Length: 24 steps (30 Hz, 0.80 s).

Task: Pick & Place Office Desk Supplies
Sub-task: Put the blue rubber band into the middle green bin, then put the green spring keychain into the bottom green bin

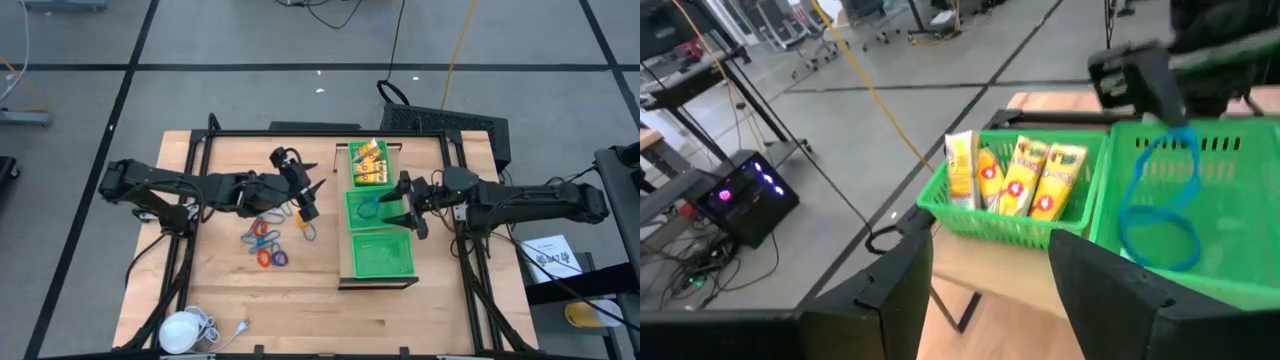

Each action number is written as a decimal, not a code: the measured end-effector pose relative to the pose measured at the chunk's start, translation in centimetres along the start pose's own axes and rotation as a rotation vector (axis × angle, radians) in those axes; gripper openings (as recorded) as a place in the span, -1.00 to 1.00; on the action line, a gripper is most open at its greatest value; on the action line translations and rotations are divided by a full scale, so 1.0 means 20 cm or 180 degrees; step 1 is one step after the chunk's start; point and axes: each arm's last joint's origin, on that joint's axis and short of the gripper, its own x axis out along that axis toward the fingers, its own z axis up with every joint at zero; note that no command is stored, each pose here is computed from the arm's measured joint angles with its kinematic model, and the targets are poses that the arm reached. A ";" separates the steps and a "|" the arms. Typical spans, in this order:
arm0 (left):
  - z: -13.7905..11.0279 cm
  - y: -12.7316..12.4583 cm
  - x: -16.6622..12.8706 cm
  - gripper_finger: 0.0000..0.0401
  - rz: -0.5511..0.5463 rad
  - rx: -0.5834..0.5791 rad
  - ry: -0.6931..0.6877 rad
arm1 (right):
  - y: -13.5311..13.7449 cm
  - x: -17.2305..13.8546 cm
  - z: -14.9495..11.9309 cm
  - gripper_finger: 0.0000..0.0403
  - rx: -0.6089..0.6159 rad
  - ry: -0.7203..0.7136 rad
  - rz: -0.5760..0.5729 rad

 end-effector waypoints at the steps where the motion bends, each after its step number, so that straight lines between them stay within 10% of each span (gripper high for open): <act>1: 0.00 0.00 0.00 0.03 -0.0002 0.0010 0.0011 | 0.00 -0.01 0.00 0.37 0.0043 0.0027 0.0027; 24: -0.04 0.01 0.01 -0.09 0.0059 0.0100 0.0239 | 0.02 -0.04 0.03 0.35 -0.0228 -0.0168 0.0062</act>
